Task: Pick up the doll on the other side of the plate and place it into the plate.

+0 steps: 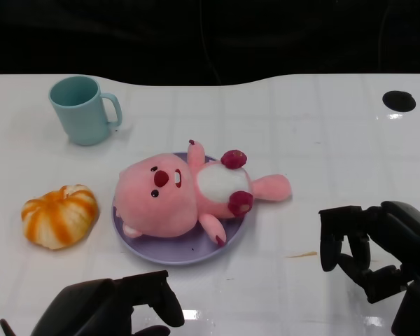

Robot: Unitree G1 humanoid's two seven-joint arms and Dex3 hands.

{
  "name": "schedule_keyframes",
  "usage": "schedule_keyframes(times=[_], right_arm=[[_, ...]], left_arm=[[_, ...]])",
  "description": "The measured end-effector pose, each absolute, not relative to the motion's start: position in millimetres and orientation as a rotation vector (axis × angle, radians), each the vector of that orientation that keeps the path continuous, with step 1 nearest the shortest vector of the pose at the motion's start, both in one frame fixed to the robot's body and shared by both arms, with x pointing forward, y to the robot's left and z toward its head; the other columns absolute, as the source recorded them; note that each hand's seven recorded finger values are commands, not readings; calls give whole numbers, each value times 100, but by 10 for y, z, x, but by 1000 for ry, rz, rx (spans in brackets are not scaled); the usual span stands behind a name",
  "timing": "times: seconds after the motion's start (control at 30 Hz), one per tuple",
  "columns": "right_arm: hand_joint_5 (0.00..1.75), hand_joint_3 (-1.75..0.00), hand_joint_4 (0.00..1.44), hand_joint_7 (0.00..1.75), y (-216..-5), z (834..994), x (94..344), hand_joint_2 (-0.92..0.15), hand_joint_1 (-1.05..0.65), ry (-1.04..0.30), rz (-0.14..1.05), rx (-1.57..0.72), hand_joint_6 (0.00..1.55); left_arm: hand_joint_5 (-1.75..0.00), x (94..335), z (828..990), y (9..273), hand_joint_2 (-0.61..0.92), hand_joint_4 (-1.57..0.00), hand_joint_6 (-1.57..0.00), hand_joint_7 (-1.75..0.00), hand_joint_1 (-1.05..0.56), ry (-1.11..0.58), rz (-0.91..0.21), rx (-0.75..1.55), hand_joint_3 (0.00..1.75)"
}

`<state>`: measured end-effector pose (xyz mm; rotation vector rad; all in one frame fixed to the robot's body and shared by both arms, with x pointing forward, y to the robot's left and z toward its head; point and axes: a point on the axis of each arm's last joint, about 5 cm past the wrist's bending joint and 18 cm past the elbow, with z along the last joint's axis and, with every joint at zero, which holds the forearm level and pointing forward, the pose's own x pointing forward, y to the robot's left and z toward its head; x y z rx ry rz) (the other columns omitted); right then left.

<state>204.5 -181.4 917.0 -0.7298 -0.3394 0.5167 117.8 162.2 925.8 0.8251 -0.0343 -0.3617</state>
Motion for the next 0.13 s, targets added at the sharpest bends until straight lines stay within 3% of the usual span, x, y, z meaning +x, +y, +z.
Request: schedule_keyframes(times=[0.13], right_arm=[[175, -136, 88, 152, -1806, 9168, 2051, -32, -6, -341, 522, -735, 76]], left_arm=[[-173, 1178, 9259, 1622, 92, -57, -61, -118, -29, -37, -362, 825, 42]])
